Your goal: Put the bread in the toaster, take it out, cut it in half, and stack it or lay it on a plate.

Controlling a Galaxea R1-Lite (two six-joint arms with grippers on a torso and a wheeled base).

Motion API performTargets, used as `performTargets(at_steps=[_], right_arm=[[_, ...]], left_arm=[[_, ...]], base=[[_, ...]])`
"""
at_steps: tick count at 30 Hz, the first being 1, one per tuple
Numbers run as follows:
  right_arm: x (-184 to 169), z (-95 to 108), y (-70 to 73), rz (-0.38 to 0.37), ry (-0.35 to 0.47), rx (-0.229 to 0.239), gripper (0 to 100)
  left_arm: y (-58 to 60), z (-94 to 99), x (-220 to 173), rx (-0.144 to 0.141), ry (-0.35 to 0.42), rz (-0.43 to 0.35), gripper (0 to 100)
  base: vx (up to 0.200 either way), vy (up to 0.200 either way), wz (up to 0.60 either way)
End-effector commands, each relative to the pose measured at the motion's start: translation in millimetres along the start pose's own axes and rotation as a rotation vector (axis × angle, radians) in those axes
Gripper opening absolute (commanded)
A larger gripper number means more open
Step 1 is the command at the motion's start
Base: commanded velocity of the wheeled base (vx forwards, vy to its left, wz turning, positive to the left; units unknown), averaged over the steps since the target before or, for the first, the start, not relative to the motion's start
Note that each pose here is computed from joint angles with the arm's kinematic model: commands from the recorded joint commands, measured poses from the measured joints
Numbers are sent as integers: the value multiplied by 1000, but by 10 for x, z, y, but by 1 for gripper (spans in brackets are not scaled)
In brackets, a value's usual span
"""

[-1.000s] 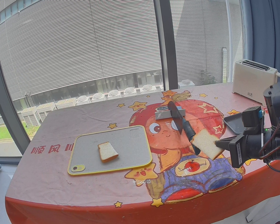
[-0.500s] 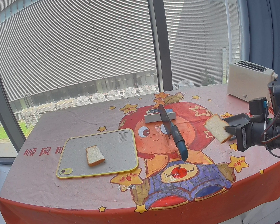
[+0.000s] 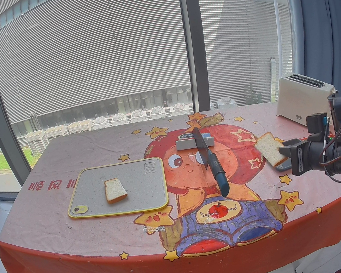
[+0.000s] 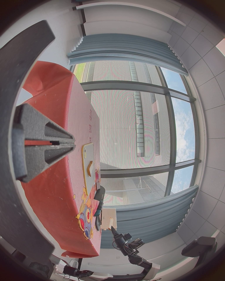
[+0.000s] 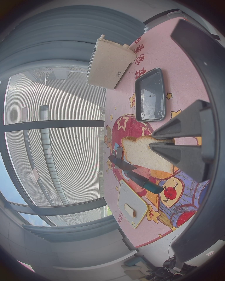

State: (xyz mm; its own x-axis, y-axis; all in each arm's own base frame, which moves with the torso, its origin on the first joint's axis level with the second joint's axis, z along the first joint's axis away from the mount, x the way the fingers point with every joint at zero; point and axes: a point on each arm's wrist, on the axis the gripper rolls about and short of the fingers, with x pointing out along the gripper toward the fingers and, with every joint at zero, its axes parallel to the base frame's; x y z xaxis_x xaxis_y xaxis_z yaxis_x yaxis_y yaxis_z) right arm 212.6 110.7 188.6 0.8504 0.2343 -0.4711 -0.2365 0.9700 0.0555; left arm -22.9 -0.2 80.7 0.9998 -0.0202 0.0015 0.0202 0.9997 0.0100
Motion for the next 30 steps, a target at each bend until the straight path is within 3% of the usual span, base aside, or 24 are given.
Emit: performTargets(at_steps=[1,6,24,30], right_arm=[[10,-22,13,4,9,-6,0],[4,-22,19,7,8,-8,0],[94,-73,41,3,42,-16,0],[99,-63,33,1,39,-10,0]], left_arm=[[-1,-53,1,2,1,-1,0],[0,-53,1,-1,2,2,0],[0,-53,1,-5,2,2,0],[0,-53,1,-1,1,0,0]], base=[[0,0,0],[0,0,0],[0,-200,0],[0,0,0]])
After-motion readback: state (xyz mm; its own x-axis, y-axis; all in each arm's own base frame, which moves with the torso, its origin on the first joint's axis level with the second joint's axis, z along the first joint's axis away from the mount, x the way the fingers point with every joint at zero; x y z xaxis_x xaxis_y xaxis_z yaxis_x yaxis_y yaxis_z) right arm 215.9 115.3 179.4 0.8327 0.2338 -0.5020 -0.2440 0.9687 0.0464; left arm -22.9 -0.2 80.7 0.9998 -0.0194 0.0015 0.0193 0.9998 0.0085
